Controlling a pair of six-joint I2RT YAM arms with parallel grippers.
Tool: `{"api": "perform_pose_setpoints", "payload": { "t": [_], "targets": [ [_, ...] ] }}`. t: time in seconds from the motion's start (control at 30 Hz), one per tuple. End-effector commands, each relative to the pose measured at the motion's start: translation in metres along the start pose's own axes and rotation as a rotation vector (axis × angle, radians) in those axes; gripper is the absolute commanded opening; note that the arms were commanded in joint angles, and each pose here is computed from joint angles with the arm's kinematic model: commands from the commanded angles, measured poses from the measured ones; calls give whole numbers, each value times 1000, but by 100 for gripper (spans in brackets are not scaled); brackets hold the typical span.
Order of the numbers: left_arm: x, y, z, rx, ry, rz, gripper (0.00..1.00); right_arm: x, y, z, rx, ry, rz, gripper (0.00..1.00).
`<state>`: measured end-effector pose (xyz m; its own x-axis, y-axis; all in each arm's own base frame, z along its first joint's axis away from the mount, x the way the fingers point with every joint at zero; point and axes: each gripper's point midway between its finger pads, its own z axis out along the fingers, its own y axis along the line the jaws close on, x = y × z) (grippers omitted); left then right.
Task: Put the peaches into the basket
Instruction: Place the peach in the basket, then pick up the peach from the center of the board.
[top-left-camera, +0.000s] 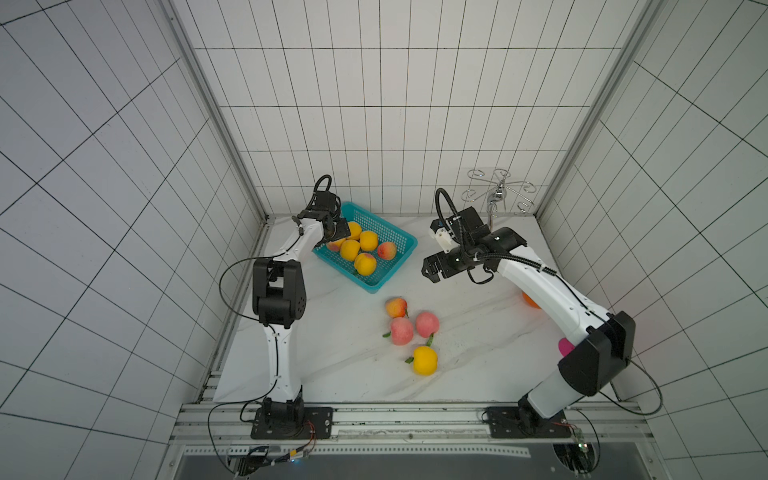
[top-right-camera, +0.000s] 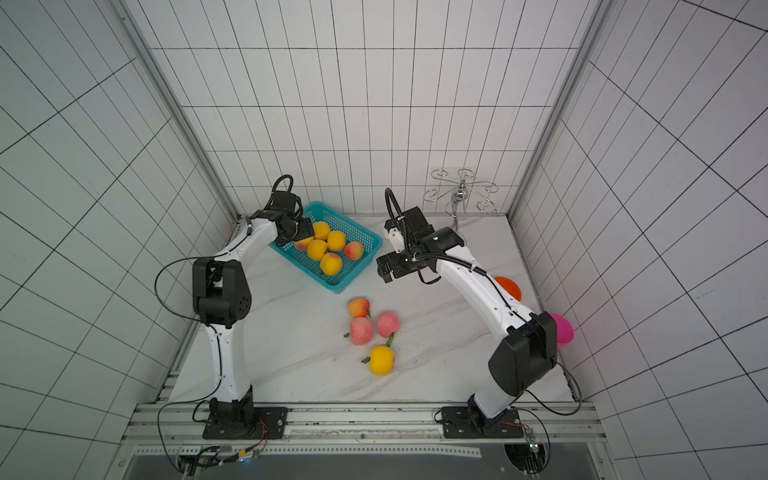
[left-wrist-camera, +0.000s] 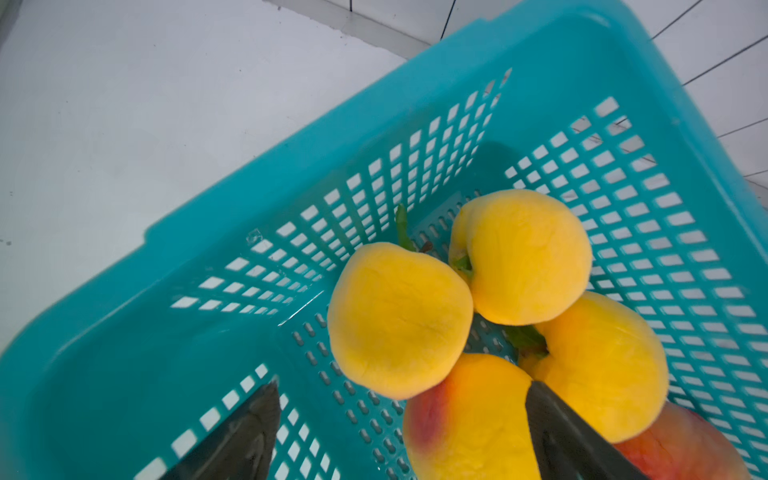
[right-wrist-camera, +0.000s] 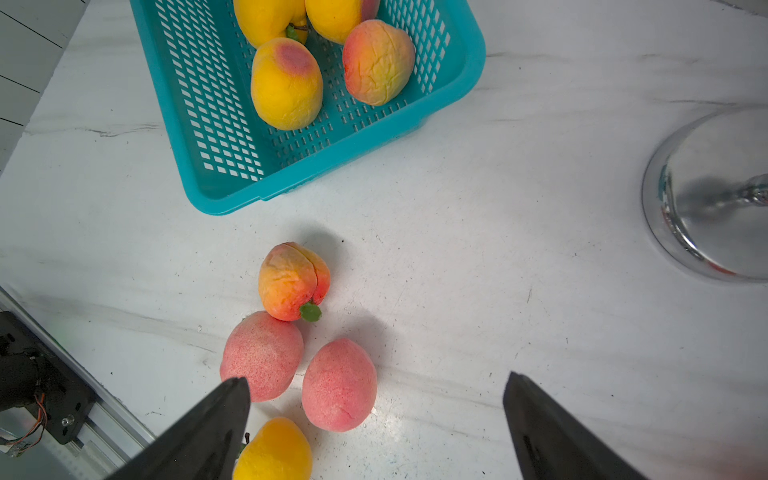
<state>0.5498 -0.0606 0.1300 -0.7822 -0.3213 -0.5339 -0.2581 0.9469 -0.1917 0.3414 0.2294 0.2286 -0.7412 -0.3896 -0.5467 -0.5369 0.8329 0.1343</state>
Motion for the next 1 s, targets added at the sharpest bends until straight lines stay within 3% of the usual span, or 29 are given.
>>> {"api": "perform_pose_setpoints", "payload": {
  "t": [0.0,0.4,0.67,0.97],
  "targets": [
    [-7,-8,-31,31,-42,4,90,5,-2,-15,12,-7,10,99],
    [35,-46,-111,128,-38,63,90,34,-5,-21,35,41,84,99],
    [96,-66,-161,183,14,101,89,62,7,-22,-18,72,140,99],
    [176,-88,-194,220,102,154,90,89,18,-15,-68,67,163,99]
  ]
}}
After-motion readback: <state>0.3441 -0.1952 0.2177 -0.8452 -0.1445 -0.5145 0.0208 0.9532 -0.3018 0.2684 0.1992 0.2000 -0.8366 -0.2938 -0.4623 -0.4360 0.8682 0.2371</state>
